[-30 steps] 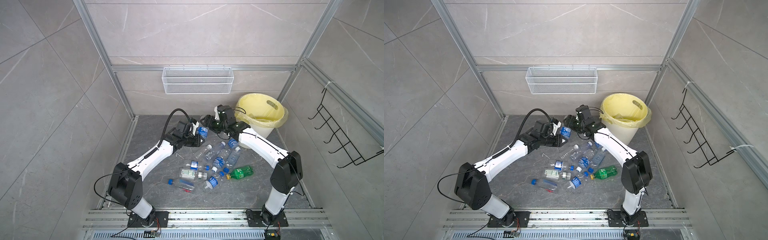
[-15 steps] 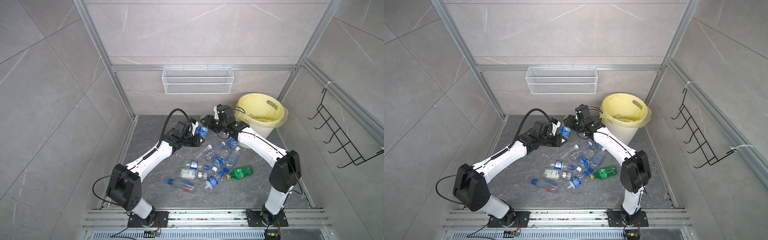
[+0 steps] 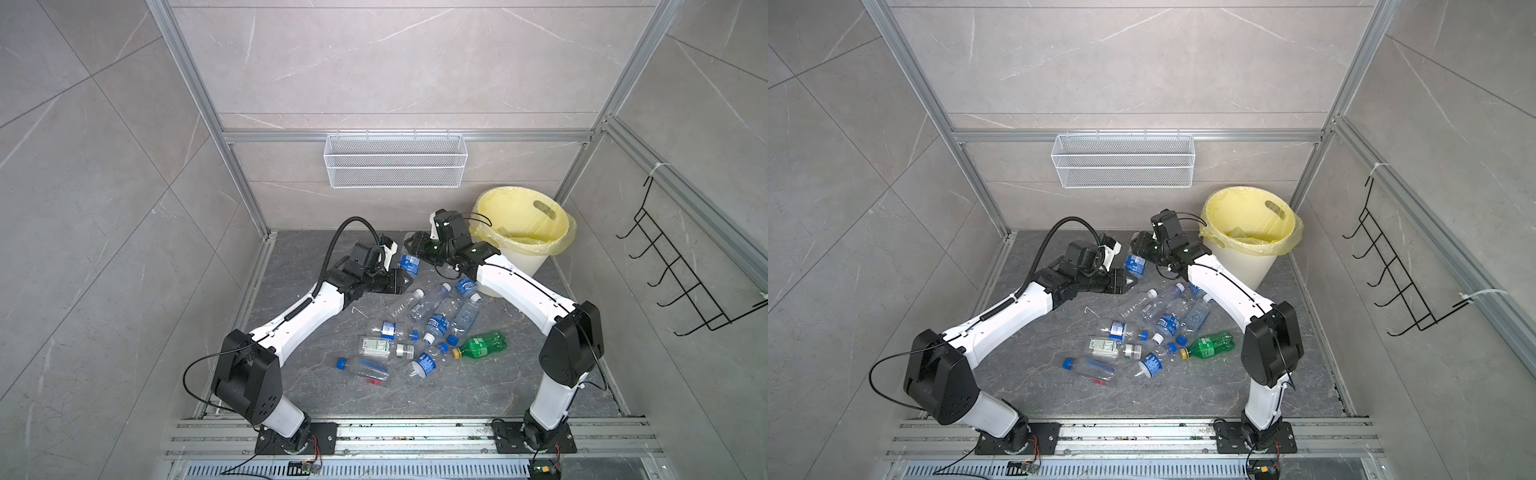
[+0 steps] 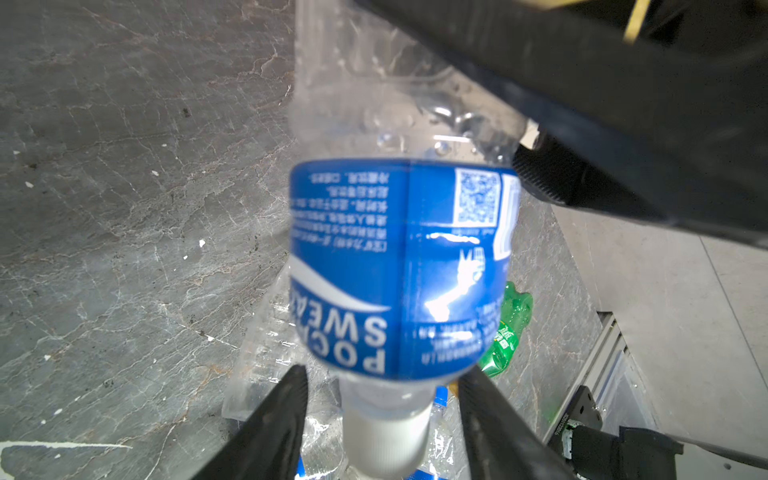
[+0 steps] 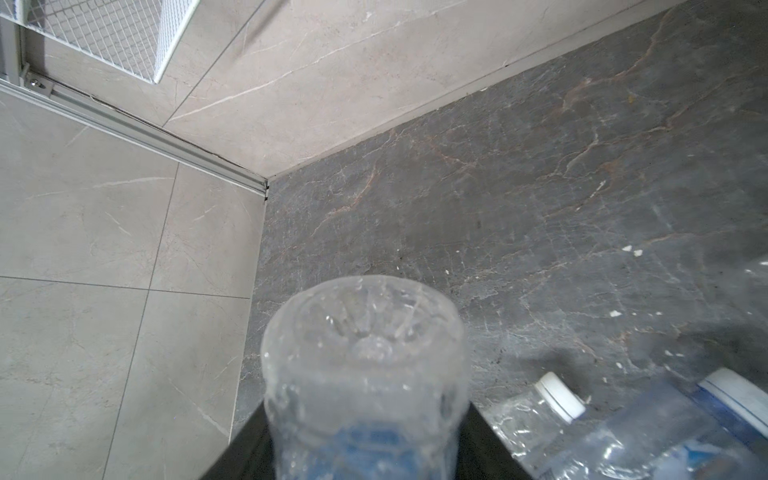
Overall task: Throw the plastic bottles in the bin
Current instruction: 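Raise the blue-labelled bottle toward the right gripper while the right gripper grasps its base, then carry the blue-labelled bottle over the bin with the right gripper and release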
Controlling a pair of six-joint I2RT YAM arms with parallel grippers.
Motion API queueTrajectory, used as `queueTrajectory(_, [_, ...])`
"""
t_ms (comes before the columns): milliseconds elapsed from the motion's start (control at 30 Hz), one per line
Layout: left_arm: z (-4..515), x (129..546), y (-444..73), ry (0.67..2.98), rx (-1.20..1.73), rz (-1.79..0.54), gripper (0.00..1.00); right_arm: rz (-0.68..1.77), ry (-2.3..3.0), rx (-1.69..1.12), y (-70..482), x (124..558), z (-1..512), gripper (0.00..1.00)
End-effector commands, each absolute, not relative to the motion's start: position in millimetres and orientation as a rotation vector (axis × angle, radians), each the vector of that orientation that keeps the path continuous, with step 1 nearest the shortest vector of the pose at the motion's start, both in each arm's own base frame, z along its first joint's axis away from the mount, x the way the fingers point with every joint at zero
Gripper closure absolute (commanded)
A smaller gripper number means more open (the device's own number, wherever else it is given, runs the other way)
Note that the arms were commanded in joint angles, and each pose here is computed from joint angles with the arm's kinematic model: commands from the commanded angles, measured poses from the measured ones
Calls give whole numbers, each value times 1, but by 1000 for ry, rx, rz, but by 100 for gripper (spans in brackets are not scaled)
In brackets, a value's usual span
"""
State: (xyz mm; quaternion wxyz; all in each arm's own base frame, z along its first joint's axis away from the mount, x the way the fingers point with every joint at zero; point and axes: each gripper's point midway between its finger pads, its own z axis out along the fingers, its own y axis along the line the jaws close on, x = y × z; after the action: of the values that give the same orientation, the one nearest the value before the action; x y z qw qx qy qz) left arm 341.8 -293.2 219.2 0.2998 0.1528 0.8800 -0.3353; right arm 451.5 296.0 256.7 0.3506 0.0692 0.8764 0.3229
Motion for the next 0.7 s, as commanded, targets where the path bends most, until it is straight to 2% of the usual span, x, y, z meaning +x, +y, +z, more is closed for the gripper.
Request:
queueTrajectory(0, [249,341,-290,2233,443,-871,35,778,2193,145,279,446,295,69])
queueTrajectory(233, [257,340,-286,2199,469,-834,22,676,2141,117,256,440,323,70])
queueTrajectory(367, [274,339,-288,2152,482,-842,5,542,2075,87,228,432,358,70])
queueTrajectory(433, [285,339,-293,2129,487,-858,0,450,2029,76,210,426,380,70])
queueTrajectory(667, [318,332,-323,2044,599,-777,0,234,1846,82,151,394,457,70])
